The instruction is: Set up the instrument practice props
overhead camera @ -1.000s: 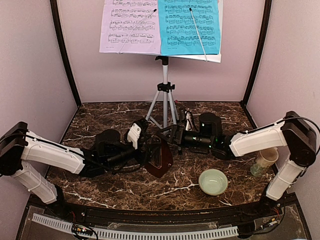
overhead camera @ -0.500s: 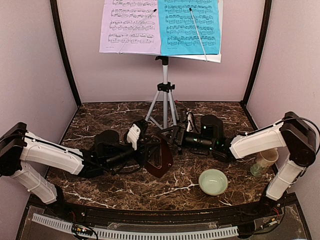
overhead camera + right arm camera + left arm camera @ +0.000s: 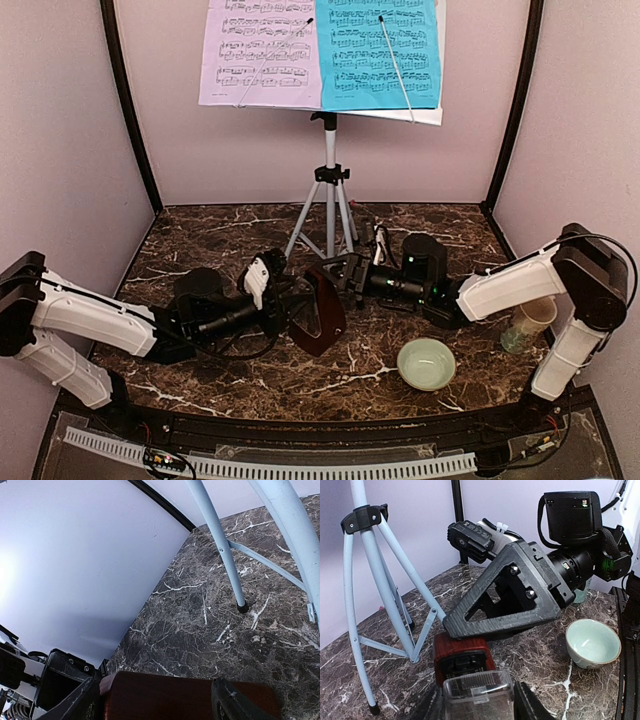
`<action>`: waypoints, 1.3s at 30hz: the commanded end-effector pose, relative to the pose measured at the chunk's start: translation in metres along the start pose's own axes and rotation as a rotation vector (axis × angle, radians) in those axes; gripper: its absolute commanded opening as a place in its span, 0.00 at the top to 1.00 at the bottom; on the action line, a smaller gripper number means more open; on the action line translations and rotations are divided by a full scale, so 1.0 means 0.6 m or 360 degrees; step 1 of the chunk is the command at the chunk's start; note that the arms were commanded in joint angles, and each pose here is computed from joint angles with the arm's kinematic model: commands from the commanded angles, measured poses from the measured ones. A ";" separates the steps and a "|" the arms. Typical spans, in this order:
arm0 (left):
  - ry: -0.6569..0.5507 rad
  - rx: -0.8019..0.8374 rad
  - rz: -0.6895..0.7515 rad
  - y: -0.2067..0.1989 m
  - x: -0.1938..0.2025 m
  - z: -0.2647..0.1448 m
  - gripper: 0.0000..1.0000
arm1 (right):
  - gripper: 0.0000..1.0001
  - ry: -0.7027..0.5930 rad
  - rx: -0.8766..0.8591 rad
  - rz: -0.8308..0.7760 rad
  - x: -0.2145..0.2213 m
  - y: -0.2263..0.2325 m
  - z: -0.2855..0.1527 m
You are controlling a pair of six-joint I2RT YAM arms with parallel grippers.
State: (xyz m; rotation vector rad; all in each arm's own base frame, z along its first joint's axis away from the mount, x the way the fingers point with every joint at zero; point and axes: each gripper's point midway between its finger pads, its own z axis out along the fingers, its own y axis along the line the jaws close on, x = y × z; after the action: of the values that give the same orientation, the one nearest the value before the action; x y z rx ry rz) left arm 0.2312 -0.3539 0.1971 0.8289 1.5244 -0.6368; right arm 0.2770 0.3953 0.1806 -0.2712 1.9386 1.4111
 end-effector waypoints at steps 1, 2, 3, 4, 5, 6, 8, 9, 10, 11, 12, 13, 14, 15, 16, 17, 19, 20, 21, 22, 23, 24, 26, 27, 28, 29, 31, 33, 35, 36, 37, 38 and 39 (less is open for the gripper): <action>-0.0023 0.0032 0.0073 -0.004 0.002 -0.017 0.91 | 0.24 0.0220 0.0443 0.0036 0.086 -0.140 -0.022; -0.0036 0.0018 0.0049 -0.001 -0.003 -0.021 0.92 | 0.24 0.0219 0.0443 0.0030 0.085 -0.139 -0.022; -0.0048 0.0007 0.0024 0.002 -0.009 -0.026 0.93 | 0.24 0.0221 0.0441 0.0023 0.084 -0.137 -0.023; -0.0058 -0.0010 -0.0008 0.006 -0.016 -0.032 0.93 | 0.24 0.0219 0.0436 0.0012 0.081 -0.135 -0.023; -0.0077 -0.0031 -0.0040 0.011 -0.025 -0.040 0.93 | 0.24 0.0218 0.0429 0.0005 0.079 -0.131 -0.022; -0.0085 -0.0064 -0.0068 0.019 -0.030 -0.047 0.94 | 0.24 0.0220 0.0420 -0.0008 0.077 -0.128 -0.022; -0.0098 -0.0131 -0.0120 0.037 -0.047 -0.063 0.94 | 0.23 0.0223 0.0390 -0.0026 0.072 -0.119 -0.018; -0.0078 -0.0160 -0.0134 0.045 -0.050 -0.069 0.94 | 0.23 0.0224 0.0373 -0.0035 0.069 -0.113 -0.015; -0.0053 -0.0196 -0.0155 0.057 -0.051 -0.073 0.94 | 0.22 0.0228 0.0357 -0.0042 0.068 -0.107 -0.013; -0.0015 -0.0240 -0.0179 0.069 -0.048 -0.078 0.94 | 0.22 0.0223 0.0341 -0.0047 0.063 -0.102 -0.011; 0.0024 -0.0291 -0.0208 0.084 -0.044 -0.082 0.94 | 0.21 0.0221 0.0328 -0.0053 0.061 -0.098 -0.010; 0.0068 -0.0348 -0.0245 0.100 -0.039 -0.085 0.94 | 0.21 0.0217 0.0310 -0.0059 0.058 -0.092 -0.009; 0.0141 -0.0434 -0.0289 0.122 -0.025 -0.089 0.94 | 0.20 0.0213 0.0292 -0.0065 0.055 -0.087 -0.007; 0.0222 -0.0525 -0.0348 0.147 -0.011 -0.092 0.95 | 0.20 0.0210 0.0275 -0.0072 0.052 -0.082 -0.005; 0.0330 -0.0608 -0.0402 0.170 0.009 -0.097 0.95 | 0.19 0.0203 0.0257 -0.0079 0.048 -0.075 -0.003; 0.0463 -0.0683 -0.0446 0.190 0.037 -0.105 0.96 | 0.19 0.0202 0.0241 -0.0087 0.045 -0.069 0.000; 0.0600 -0.0771 -0.0530 0.222 0.067 -0.115 0.97 | 0.18 0.0200 0.0210 -0.0109 0.040 -0.056 0.005; 0.0651 -0.0788 -0.0559 0.234 0.079 -0.118 0.98 | 0.17 0.0201 0.0188 -0.0121 0.038 -0.047 0.007; 0.0699 -0.0807 -0.0582 0.246 0.091 -0.123 0.98 | 0.17 0.0202 0.0165 -0.0132 0.035 -0.040 0.009; 0.0734 -0.0821 -0.0609 0.258 0.097 -0.125 0.98 | 0.16 0.0203 0.0144 -0.0142 0.032 -0.033 0.011; 0.0774 -0.0831 -0.0640 0.269 0.107 -0.127 0.98 | 0.15 0.0200 0.0129 -0.0152 0.028 -0.028 0.012; 0.0814 -0.0857 -0.0686 0.288 0.118 -0.132 0.98 | 0.14 0.0195 0.0114 -0.0163 0.024 -0.021 0.013; 0.0900 -0.0885 -0.0757 0.313 0.140 -0.136 0.99 | 0.12 0.0187 0.0094 -0.0192 0.016 -0.011 0.014; 0.0939 -0.0903 -0.0779 0.324 0.152 -0.137 0.99 | 0.12 0.0182 0.0086 -0.0206 0.010 -0.006 0.016; 0.0965 -0.0926 -0.0804 0.337 0.163 -0.139 1.00 | 0.11 0.0181 0.0082 -0.0219 0.007 -0.002 0.017; 0.0985 -0.0933 -0.0829 0.344 0.172 -0.138 1.00 | 0.11 0.0180 0.0076 -0.0240 0.002 0.003 0.018; 0.1025 -0.0954 -0.0860 0.357 0.192 -0.134 1.00 | 0.10 0.0178 0.0070 -0.0280 -0.006 0.012 0.020; 0.1071 -0.0993 -0.0861 0.370 0.208 -0.130 1.00 | 0.08 0.0175 0.0068 -0.0315 -0.016 0.020 0.023; 0.1101 -0.1009 -0.0873 0.380 0.222 -0.124 1.00 | 0.07 0.0170 0.0061 -0.0346 -0.028 0.031 0.026; 0.1111 -0.1010 -0.0876 0.384 0.228 -0.119 1.00 | 0.07 0.0169 0.0054 -0.0360 -0.032 0.036 0.027; 0.1127 -0.1017 -0.0873 0.387 0.233 -0.116 1.00 | 0.07 0.0165 0.0048 -0.0374 -0.037 0.041 0.028; 0.1135 -0.1024 -0.0871 0.391 0.236 -0.111 1.00 | 0.07 0.0159 0.0043 -0.0384 -0.042 0.046 0.029; 0.1153 -0.1034 -0.0867 0.395 0.242 -0.109 1.00 | 0.07 0.0144 0.0033 -0.0400 -0.049 0.053 0.027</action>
State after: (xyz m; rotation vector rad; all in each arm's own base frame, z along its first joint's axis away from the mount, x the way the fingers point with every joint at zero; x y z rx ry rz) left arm 0.3723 -0.1413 0.0842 0.1139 2.4407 -0.1793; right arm 0.2870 0.4121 0.1947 -0.4988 1.9756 1.2448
